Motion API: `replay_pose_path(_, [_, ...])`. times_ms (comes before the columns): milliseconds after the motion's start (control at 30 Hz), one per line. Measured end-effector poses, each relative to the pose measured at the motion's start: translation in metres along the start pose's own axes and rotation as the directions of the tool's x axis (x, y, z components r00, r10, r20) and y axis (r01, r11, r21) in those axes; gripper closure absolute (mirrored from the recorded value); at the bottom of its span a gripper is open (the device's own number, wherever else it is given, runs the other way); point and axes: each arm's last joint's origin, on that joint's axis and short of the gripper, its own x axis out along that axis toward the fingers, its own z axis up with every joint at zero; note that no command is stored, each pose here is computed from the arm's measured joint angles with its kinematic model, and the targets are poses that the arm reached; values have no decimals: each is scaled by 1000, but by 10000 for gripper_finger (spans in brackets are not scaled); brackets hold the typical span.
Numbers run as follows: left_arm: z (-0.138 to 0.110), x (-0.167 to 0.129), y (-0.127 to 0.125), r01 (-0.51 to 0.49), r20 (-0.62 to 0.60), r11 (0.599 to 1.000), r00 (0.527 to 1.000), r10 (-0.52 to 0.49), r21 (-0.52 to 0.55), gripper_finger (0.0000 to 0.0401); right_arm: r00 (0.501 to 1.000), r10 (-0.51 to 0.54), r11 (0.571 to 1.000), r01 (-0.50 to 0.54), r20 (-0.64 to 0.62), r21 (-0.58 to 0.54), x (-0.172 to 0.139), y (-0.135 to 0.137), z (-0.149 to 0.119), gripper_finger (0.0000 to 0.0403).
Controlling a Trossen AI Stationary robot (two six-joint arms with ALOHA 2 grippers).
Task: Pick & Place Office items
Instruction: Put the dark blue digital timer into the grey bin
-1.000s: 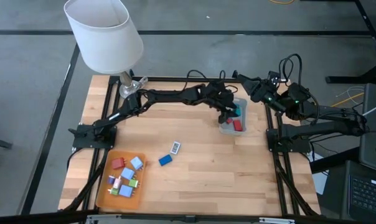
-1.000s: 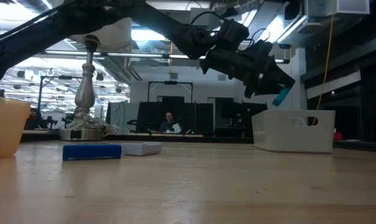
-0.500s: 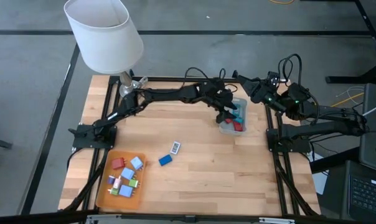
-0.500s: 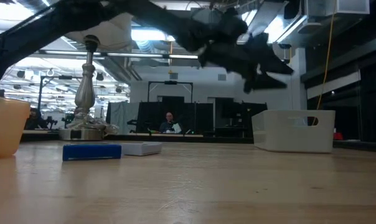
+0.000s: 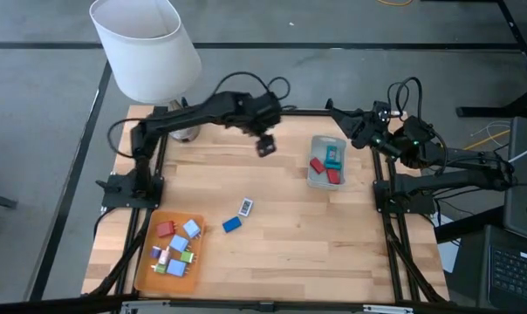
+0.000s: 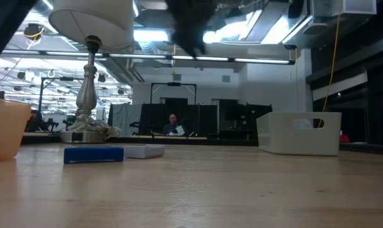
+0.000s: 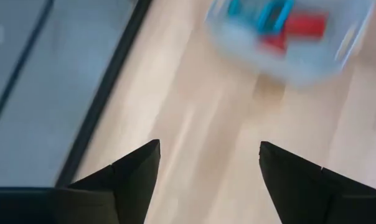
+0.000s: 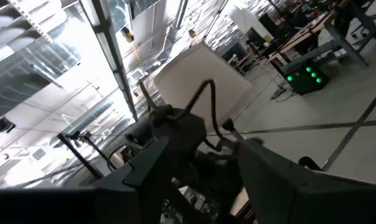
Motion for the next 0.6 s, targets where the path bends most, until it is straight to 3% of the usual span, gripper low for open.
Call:
replay_pose_path(100, [-22,-24,-6,-19,-116,999,993,15,-30,127,1000,20,1000,-20,-17,-12,0,1,0,213])
replay_pose_path(267, [-57,-52,-35,-6,-262,1000,965,0,-23,125,998,41,998,-43,-40,-35,0,1,-1,213])
replay_pose_path(433, [-88,-66,-77,17,-279,998,960,-33,-61,125,997,43,998,-45,-61,-39,0,1,-3,213])
replay_pose_path(600, [-124,-59,-124,52,-246,993,966,-76,-104,125,997,42,998,-45,-67,-40,1,0,-4,213])
